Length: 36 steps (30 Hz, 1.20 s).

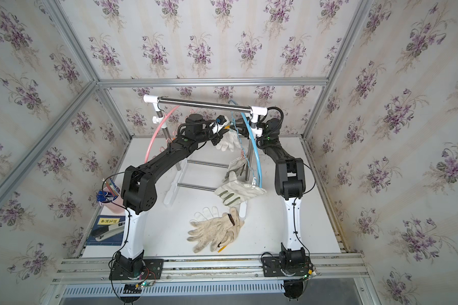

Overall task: Clip the gloves onto a hanger to dry
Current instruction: Clamp the glove onto the hanger.

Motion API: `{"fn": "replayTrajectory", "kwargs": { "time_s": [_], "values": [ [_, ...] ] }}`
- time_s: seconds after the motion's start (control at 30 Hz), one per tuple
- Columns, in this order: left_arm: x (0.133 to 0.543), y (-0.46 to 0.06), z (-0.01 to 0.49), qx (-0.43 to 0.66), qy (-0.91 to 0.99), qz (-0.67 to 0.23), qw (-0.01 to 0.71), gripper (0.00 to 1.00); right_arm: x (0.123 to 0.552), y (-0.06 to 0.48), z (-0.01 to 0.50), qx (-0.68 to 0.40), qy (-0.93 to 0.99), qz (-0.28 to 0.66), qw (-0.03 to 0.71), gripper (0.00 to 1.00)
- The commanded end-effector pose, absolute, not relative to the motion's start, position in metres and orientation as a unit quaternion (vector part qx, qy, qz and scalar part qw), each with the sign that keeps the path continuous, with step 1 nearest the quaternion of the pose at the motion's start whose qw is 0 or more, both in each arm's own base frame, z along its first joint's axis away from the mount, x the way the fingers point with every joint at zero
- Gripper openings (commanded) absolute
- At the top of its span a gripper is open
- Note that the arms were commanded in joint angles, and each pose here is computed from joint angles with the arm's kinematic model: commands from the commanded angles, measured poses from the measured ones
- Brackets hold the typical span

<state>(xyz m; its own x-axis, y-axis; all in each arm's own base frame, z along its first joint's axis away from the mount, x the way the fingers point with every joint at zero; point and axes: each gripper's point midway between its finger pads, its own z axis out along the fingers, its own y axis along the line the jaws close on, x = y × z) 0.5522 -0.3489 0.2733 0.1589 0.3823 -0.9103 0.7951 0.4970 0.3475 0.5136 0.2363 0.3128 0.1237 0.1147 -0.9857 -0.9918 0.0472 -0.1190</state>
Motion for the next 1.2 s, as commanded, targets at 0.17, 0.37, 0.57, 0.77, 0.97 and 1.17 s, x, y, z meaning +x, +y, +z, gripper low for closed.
{"fn": "replayTrajectory", "kwargs": {
  "time_s": [0.17, 0.37, 0.57, 0.77, 0.97, 1.17],
  "values": [
    [0.549, -0.353, 0.281, 0.478, 0.61, -0.174, 0.608, 0.0, 0.515, 0.235, 0.316, -0.485, 0.445, 0.482, 0.579, 0.52],
    [0.549, -0.35, 0.28, 0.476, 0.613, -0.163, 0.609, 0.11, 0.518, 0.229, 0.315, -0.473, 0.451, 0.479, 0.586, 0.62],
    [0.549, -0.339, 0.283, 0.457, 0.624, -0.146, 0.618, 0.31, 0.523, 0.205, 0.315, -0.456, 0.463, 0.452, 0.612, 0.65],
    [0.544, -0.331, 0.283, 0.453, 0.629, -0.131, 0.618, 0.47, 0.546, 0.173, 0.299, -0.406, 0.522, 0.407, 0.63, 0.67],
    [0.534, -0.324, 0.293, 0.445, 0.627, -0.127, 0.627, 0.54, 0.567, 0.143, 0.28, -0.321, 0.608, 0.316, 0.653, 0.65],
    [0.511, -0.317, 0.317, 0.434, 0.621, -0.141, 0.638, 0.54, 0.566, 0.104, 0.267, -0.207, 0.686, 0.195, 0.67, 0.64]
  ]
}}
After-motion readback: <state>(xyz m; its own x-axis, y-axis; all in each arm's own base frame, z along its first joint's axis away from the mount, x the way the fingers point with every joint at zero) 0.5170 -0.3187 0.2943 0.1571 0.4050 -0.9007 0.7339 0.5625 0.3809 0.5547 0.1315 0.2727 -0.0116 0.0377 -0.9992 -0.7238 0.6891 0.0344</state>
